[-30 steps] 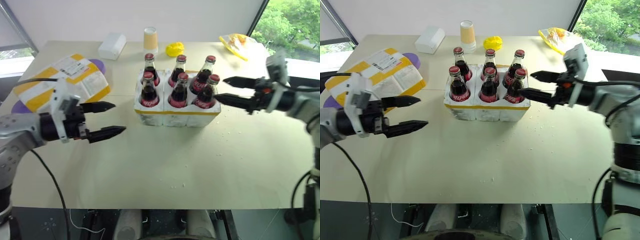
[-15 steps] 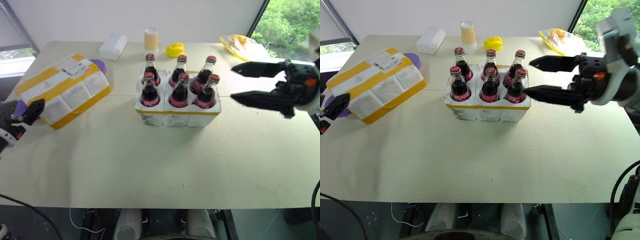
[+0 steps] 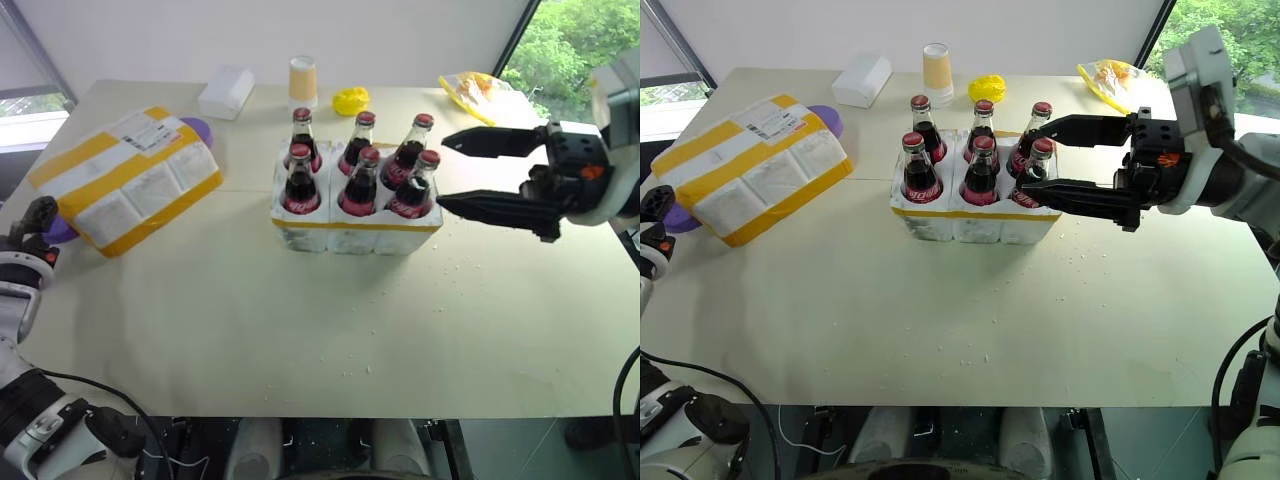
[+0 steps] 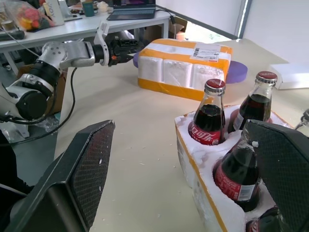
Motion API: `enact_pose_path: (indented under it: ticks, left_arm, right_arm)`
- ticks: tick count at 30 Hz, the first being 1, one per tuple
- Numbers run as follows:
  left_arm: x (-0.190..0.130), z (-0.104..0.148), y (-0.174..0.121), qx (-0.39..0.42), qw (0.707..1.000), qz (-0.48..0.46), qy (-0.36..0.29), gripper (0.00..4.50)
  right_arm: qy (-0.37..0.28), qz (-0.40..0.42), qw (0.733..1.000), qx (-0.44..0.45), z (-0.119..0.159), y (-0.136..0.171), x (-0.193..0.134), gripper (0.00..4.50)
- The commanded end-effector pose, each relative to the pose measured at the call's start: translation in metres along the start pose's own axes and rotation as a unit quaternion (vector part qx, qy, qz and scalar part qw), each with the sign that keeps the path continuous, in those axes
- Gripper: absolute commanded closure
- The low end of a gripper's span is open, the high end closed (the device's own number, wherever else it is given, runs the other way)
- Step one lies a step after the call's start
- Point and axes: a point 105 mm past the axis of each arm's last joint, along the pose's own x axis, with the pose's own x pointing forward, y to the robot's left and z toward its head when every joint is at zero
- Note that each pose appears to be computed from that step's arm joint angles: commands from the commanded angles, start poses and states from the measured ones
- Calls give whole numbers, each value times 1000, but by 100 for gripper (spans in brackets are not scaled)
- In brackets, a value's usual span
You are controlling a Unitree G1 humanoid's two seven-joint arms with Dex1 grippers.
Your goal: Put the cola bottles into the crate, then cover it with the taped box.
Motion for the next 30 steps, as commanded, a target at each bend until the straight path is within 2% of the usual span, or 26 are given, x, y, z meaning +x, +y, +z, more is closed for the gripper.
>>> enact_pose_path:
  ticks: [1,7,10,13,16,18,20,23,24,25,28,30]
  left_arm:
    - [-6,22,6,-62,996,-9,-58,0]
    - [-6,15,3,-36,998,-13,-44,0]
    - [-12,14,-20,95,994,-55,-11,0]
    - [-35,27,-35,246,964,-103,19,0]
    - [-68,36,-32,436,885,-138,90,0]
    - [-80,44,-21,509,840,-134,135,0]
    - [-83,52,-7,591,780,-114,172,0]
    - [-65,60,-2,691,694,-83,184,0]
    - [-59,60,-3,706,681,-79,177,0]
    - [-50,59,-5,736,652,-75,169,0]
    - [-28,48,-13,793,586,-78,146,0]
    - [-16,41,-16,805,573,-80,131,0]
  right_arm:
    - [-4,-17,999,-31,11,1,-6,5]
    - [0,-29,999,-32,12,-1,-9,5]
    - [6,-35,999,-32,11,-2,-11,5]
    - [8,-40,999,-30,10,-2,-14,5]
    - [6,-48,998,-26,9,-4,-17,5]
    - [2,-52,998,-21,9,-7,-18,5]
    - [-5,-54,998,-14,8,-9,-18,5]
    - [-9,-55,998,-9,5,-15,-15,5]
    - [-10,-54,998,-8,5,-16,-14,5]
    - [-9,-53,999,-8,5,-16,-14,5]
    - [-6,-43,999,-9,6,-15,-12,5]
    - [-7,-39,999,-11,9,-14,-12,5]
